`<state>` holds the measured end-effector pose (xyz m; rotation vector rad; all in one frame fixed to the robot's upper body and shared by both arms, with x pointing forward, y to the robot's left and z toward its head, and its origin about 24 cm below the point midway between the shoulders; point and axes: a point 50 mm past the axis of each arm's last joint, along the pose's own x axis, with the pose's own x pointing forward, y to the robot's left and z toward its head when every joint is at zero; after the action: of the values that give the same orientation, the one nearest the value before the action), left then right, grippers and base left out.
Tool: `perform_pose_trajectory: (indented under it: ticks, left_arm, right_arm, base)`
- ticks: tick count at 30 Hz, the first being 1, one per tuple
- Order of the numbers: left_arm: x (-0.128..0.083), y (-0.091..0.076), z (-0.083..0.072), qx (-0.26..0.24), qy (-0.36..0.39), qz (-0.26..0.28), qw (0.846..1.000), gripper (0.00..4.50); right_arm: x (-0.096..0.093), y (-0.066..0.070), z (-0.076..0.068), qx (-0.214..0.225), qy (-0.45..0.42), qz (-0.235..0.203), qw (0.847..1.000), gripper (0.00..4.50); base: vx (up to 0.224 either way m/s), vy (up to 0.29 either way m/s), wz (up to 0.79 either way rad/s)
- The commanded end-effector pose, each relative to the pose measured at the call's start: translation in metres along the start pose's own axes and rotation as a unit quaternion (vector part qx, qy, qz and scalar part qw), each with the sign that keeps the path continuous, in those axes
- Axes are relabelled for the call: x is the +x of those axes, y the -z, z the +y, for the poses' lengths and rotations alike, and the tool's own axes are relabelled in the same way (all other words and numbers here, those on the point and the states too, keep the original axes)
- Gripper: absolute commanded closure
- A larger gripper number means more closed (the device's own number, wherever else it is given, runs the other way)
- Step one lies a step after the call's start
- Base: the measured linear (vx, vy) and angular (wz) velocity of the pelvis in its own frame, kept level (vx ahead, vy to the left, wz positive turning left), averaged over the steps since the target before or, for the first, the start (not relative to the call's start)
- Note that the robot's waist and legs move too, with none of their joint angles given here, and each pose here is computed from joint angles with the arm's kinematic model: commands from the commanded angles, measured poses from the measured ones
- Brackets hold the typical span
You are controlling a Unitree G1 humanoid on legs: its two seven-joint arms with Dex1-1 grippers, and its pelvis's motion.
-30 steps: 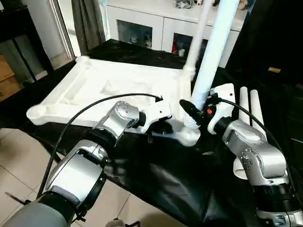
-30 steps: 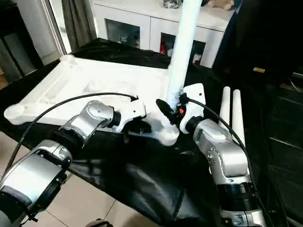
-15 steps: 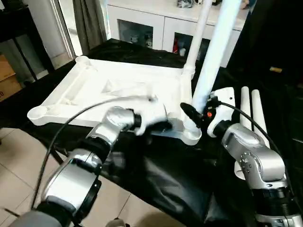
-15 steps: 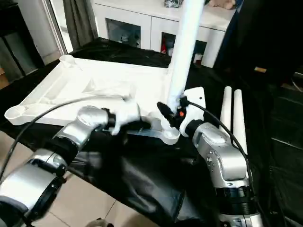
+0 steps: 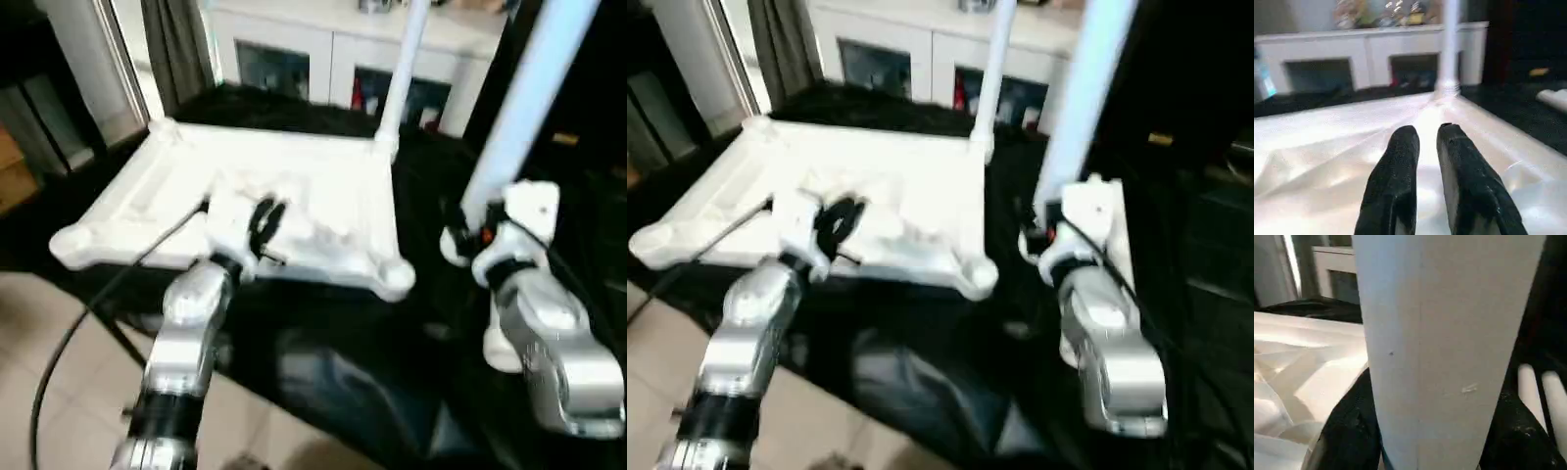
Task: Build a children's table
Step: Rotate table base, then insert table leg to table base
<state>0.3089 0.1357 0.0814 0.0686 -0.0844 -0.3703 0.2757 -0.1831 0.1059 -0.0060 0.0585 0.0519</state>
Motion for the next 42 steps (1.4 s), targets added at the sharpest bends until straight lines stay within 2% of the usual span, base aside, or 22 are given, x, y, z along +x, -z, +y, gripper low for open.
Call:
perform_pose_trajectory:
  ticks: [1,4,7,8,9,17,22,27,41,42]
  left_arm:
    - [-0.002,-0.011,0.008,0.022,-0.027,-0.011,0.999,3.61]
    - [-0.009,-0.015,0.018,0.039,-0.061,-0.007,0.997,3.61]
    - [-0.013,-0.019,0.020,0.053,-0.087,-0.005,0.995,3.61]
    - [-0.013,-0.019,0.020,0.053,-0.087,-0.005,0.995,3.61]
    - [-0.016,-0.023,0.021,0.022,-0.108,-0.004,0.994,3.61]
    - [-0.026,-0.027,0.011,0.001,-0.103,-0.026,0.994,3.61]
    - [-0.032,-0.024,0.007,-0.006,-0.104,-0.015,0.994,3.61]
    - [-0.034,-0.022,-0.002,0.004,-0.072,-0.007,0.997,3.61]
    - [-0.036,-0.022,-0.008,0.001,-0.055,0.002,0.999,3.61]
    - [-0.036,-0.021,-0.010,-0.011,-0.042,0.003,0.999,3.61]
  right_arm:
    - [-0.002,0.000,0.002,0.002,0.005,-0.003,1.000,2.56]
    - [-0.004,0.005,0.006,0.036,0.007,0.002,0.999,2.56]
    - [-0.005,0.005,0.010,0.060,0.002,-0.003,0.998,2.56]
    - [-0.005,0.005,0.010,0.060,0.002,-0.003,0.998,2.56]
    - [-0.006,0.006,0.012,0.063,0.000,-0.003,0.998,2.56]
    - [-0.007,0.008,0.007,0.032,-0.009,-0.003,0.999,2.56]
    - [-0.008,0.007,0.009,0.020,-0.037,-0.012,0.999,2.56]
    - [-0.008,0.007,0.010,0.013,-0.050,-0.015,0.999,2.56]
    - [-0.009,0.008,0.009,0.006,-0.057,-0.018,0.998,2.56]
    - [-0.009,0.009,0.009,0.009,-0.059,-0.016,0.998,2.56]
  base:
    - [-0.007,0.179,-0.48]
    - [-0.053,0.238,-0.38]
    - [-0.082,0.243,-0.40]
    - [-0.029,0.134,0.00]
    - [-0.029,0.134,0.00]
    - [-0.065,-0.003,-0.05]
    - [-0.052,-0.002,-0.02]
    - [0.000,0.000,0.00]
    - [0.148,-0.020,-0.06]
    - [0.131,-0.090,-0.04]
